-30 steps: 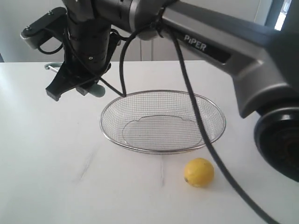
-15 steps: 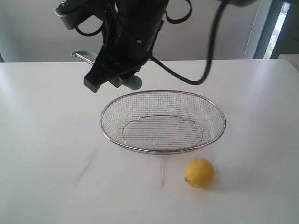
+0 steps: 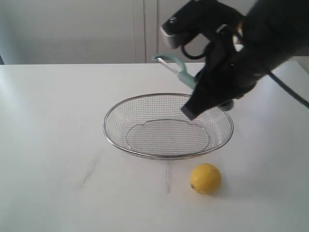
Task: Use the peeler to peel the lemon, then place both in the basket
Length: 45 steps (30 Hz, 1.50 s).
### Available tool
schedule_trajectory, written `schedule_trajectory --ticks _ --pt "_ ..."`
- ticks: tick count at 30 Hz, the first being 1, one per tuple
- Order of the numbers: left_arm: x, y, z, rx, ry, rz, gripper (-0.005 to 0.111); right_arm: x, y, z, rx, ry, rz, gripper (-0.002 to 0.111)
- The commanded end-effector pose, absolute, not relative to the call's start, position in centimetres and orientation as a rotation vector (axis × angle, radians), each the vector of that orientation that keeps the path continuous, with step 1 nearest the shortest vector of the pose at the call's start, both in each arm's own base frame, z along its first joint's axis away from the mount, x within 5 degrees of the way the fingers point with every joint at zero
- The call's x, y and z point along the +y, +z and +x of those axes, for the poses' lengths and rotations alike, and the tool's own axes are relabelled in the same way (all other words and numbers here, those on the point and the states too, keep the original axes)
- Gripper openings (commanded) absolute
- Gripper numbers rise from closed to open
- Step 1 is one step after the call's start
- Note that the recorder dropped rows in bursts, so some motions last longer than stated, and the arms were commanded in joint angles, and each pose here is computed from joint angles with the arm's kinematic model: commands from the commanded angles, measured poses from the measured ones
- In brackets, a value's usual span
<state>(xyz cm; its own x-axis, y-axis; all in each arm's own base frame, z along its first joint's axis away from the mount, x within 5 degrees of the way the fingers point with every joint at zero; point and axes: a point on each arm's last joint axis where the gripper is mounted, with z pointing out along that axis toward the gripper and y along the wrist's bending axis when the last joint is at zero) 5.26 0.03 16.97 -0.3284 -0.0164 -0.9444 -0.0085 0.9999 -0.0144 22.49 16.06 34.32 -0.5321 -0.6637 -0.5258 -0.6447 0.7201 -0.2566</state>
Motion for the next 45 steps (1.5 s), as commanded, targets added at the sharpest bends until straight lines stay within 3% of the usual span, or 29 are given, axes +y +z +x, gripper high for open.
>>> schedule_trajectory --ticks 1,11,45 --pt "0.0 16.9 5.3 1.904 -0.015 -0.023 0.000 12.4 34.3 21.2 2.273 -0.098 -0.807 0.000" --pt "0.0 16.9 5.3 1.904 -0.015 -0.023 0.000 8.8 35.2 18.4 2.171 -0.144 -0.639 0.000" --pt "0.0 17.5 5.4 1.831 -0.016 -0.022 0.000 8.9 35.4 18.2 2.154 -0.099 -0.605 0.000"
